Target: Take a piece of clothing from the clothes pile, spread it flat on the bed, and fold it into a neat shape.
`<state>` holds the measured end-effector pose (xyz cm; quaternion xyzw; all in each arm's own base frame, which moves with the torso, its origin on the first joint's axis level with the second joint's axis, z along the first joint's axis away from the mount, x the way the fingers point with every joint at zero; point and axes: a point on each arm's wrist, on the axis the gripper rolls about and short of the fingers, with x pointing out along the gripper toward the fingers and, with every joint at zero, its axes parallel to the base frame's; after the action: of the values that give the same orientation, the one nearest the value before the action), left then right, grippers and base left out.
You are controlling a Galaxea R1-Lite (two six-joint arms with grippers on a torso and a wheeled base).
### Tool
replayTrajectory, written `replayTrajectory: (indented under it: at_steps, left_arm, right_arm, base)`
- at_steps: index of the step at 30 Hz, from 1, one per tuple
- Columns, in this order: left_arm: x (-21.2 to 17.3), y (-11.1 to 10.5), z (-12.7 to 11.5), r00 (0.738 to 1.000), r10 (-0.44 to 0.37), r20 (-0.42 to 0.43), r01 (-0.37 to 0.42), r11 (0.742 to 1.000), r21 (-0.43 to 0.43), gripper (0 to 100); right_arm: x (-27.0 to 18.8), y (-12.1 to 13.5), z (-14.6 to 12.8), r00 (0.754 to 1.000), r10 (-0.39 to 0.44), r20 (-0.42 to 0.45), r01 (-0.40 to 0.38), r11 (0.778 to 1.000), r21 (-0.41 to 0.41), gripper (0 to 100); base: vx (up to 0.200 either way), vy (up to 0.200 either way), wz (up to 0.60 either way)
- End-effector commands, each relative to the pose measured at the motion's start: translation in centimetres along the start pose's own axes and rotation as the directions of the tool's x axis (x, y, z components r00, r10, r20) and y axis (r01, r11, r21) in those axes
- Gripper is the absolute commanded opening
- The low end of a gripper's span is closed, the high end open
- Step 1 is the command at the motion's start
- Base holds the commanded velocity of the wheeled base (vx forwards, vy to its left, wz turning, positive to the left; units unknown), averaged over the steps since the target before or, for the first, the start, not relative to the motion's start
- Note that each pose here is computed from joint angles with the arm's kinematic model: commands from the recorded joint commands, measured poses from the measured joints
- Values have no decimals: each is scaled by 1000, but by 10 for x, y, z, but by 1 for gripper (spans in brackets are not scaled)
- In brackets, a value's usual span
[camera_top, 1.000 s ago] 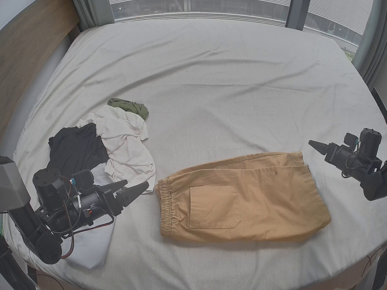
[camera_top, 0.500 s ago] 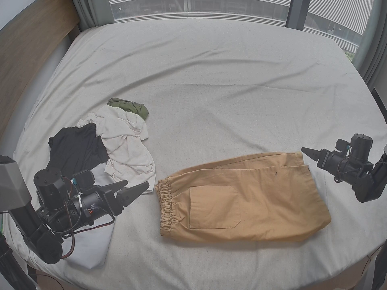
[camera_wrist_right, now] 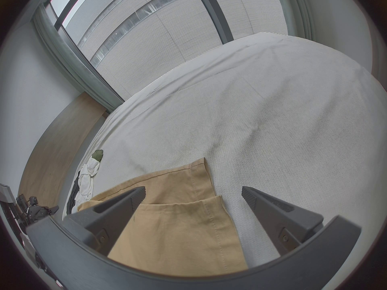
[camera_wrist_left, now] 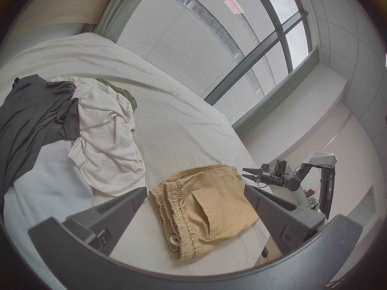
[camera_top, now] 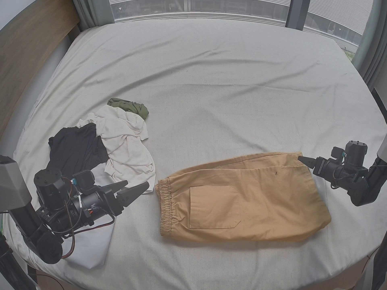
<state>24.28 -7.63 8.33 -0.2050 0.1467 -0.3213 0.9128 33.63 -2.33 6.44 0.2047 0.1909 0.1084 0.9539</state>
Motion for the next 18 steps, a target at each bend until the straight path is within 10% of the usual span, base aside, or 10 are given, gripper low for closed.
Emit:
replayTrajectory:
  at_steps: [1,8,9,18]
  left_arm:
    - [0,0,0,1000,-1,0,1,1000,0,100]
    - [0,0,0,1000,-1,-2,1,1000,0,100]
    - [0,0,0,1000,-1,-2,1,1000,0,100]
    - [0,0,0,1000,-1,0,1,1000,0,100]
  right_arm:
    - [4,-3,-7,1000,-4,-22,4,1000,7,100]
    - [10,-8,-13,1000,-6,-28,7,1000,10,100]
    - [11,-8,-14,1000,-6,-30,6,1000,10,0]
    - [12,-9,-16,999,-9,-32,10,1000,12,0]
  base:
    - [0,0,0]
    - [0,0,0]
    - [0,0,0]
    - [0,0,0]
